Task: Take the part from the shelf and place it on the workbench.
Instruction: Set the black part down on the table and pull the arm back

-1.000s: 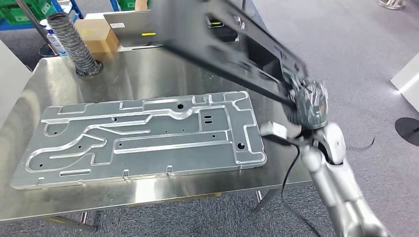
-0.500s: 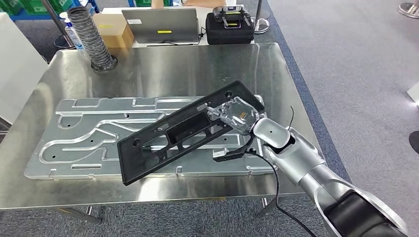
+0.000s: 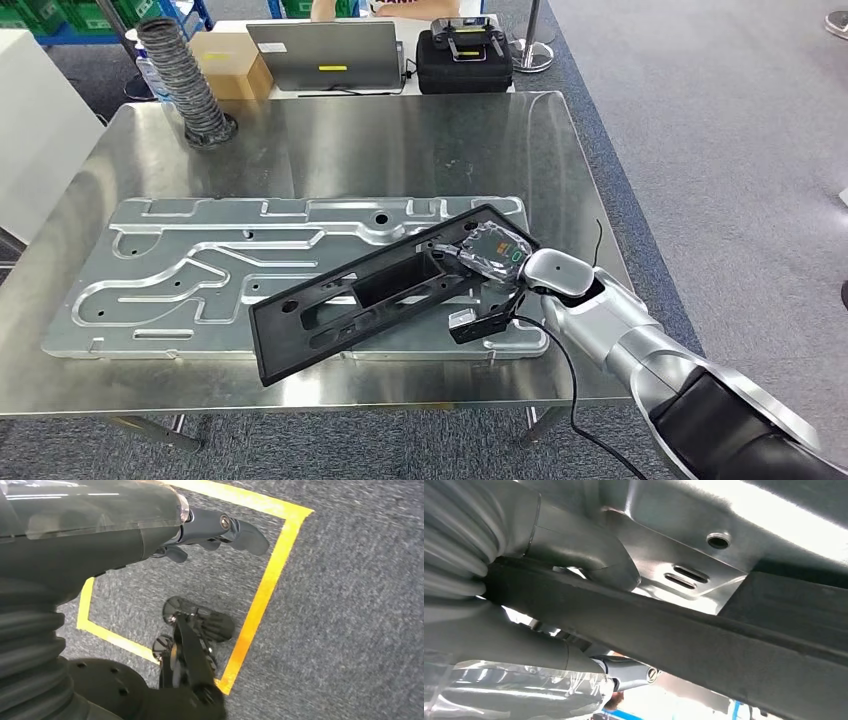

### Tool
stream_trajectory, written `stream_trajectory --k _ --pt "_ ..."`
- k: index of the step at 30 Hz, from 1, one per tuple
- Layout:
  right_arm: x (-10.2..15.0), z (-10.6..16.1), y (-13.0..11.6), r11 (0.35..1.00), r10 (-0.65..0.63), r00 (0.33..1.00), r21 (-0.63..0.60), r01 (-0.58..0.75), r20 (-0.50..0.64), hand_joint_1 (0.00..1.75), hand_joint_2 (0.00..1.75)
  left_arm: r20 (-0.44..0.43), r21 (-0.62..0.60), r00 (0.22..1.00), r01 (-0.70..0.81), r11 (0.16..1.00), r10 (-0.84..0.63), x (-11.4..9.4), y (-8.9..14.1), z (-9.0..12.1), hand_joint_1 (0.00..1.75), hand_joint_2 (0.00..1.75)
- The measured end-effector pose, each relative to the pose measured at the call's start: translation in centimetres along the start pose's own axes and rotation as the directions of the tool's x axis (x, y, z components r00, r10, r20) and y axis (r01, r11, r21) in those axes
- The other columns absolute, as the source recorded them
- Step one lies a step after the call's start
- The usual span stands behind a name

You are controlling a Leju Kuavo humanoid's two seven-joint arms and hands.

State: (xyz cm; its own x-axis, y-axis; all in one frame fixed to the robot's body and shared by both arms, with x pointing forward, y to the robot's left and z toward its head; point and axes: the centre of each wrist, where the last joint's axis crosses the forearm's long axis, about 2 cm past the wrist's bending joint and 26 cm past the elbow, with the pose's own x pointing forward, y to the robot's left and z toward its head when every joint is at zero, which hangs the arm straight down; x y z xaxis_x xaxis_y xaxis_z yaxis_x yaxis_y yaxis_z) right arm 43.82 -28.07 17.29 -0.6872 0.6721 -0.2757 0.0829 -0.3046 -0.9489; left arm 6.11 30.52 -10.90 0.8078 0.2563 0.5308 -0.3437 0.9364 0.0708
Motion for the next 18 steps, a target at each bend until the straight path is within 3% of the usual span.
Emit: stream_trajectory --k 3,7,17,18 --pt "-0.35 0.14 0.17 1.0 -0.018 0.999 0.025 0.019 -0.038 1.75 1.75 0.002 0.007 1.0 -0.001 1.0 0.001 0.07 -0.01 -0.03 0.0 1.75" --pt "-0.71 0.33 0.37 0.999 -0.034 0.991 0.036 0.039 -0.129 0.0 0.0 0.01 0.013 1.0 -0.01 1.0 0.01 0.15 -0.13 -0.05 0.0 1.75" --pt "-0.96 0.46 0.62 0.998 -0.055 0.979 0.009 0.058 -0.197 0.0 0.0 0.013 0.04 1.0 -0.004 0.999 0.004 0.22 -0.39 -0.04 0.0 1.75" --pt "-0.92 0.36 0.52 0.998 -0.059 0.978 -0.004 0.059 -0.202 0.0 0.0 0.011 0.044 1.0 0.002 0.999 -0.002 0.19 -0.39 -0.02 0.0 1.31"
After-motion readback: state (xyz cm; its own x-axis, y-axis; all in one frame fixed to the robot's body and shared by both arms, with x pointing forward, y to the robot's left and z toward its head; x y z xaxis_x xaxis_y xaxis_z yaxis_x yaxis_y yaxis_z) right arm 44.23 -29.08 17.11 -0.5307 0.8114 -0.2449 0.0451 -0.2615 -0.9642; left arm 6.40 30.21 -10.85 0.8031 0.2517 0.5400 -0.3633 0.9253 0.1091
